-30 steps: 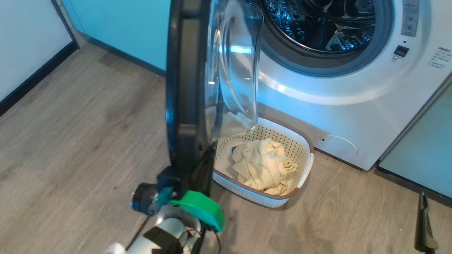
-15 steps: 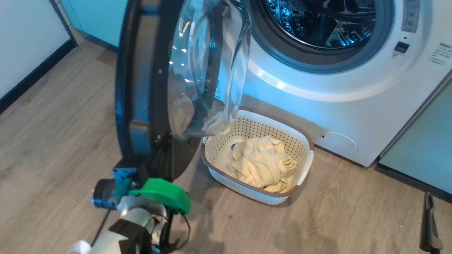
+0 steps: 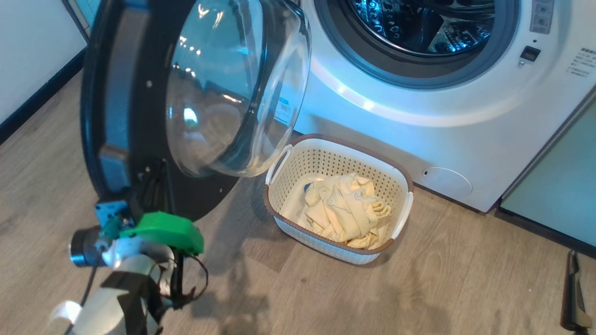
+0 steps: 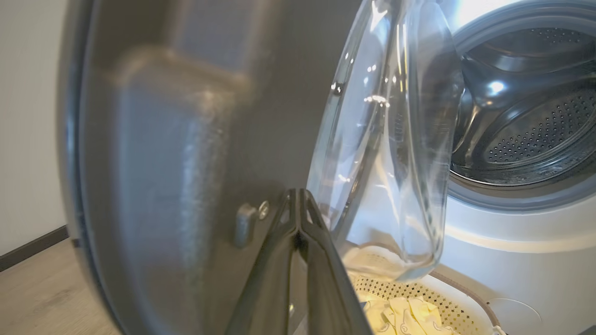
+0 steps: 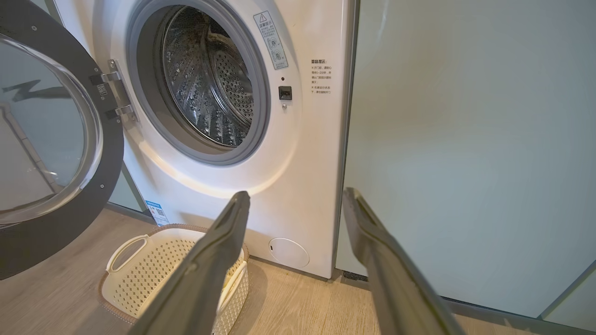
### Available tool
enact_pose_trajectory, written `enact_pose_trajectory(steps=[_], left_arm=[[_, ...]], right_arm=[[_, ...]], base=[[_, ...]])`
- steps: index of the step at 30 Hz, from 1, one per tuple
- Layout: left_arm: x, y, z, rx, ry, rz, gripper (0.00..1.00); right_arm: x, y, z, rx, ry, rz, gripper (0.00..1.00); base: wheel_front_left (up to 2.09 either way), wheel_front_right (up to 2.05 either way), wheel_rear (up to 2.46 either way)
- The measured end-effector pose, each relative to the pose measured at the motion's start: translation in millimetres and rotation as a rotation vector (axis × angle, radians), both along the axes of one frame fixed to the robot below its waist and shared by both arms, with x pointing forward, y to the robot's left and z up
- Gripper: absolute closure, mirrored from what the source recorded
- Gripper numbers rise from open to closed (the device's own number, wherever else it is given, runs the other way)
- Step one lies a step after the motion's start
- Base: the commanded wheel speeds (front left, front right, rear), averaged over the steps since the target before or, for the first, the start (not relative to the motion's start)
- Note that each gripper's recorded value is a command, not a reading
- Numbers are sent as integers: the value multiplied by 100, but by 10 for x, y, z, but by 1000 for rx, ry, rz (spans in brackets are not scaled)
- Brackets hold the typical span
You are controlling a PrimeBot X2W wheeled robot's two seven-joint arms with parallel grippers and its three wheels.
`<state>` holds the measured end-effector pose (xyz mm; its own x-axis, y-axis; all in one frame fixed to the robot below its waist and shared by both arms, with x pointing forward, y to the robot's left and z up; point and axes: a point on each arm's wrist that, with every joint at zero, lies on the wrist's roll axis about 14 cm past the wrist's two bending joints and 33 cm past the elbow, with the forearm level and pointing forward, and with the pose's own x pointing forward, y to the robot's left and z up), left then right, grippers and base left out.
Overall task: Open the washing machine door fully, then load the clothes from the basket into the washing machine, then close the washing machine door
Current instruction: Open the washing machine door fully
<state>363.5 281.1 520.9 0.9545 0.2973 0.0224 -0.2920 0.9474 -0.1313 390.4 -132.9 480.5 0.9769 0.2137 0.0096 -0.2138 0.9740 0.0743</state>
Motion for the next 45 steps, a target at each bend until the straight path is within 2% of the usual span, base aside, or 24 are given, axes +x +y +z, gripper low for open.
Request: enact_pose_trajectory(steps=[16, 29, 45], left_arm=[[71, 656, 20, 57, 40, 170, 100], [112, 985, 94, 88, 56, 258, 100], [132, 1024, 204, 91, 15, 287, 100]], right_arm=[[21, -5, -55, 0, 15, -2, 0], [44, 29, -90, -4, 23, 9, 0], [41, 15, -83, -3, 21, 4, 0]], base=[[0, 0, 0], [0, 0, 0], [0, 0, 0]])
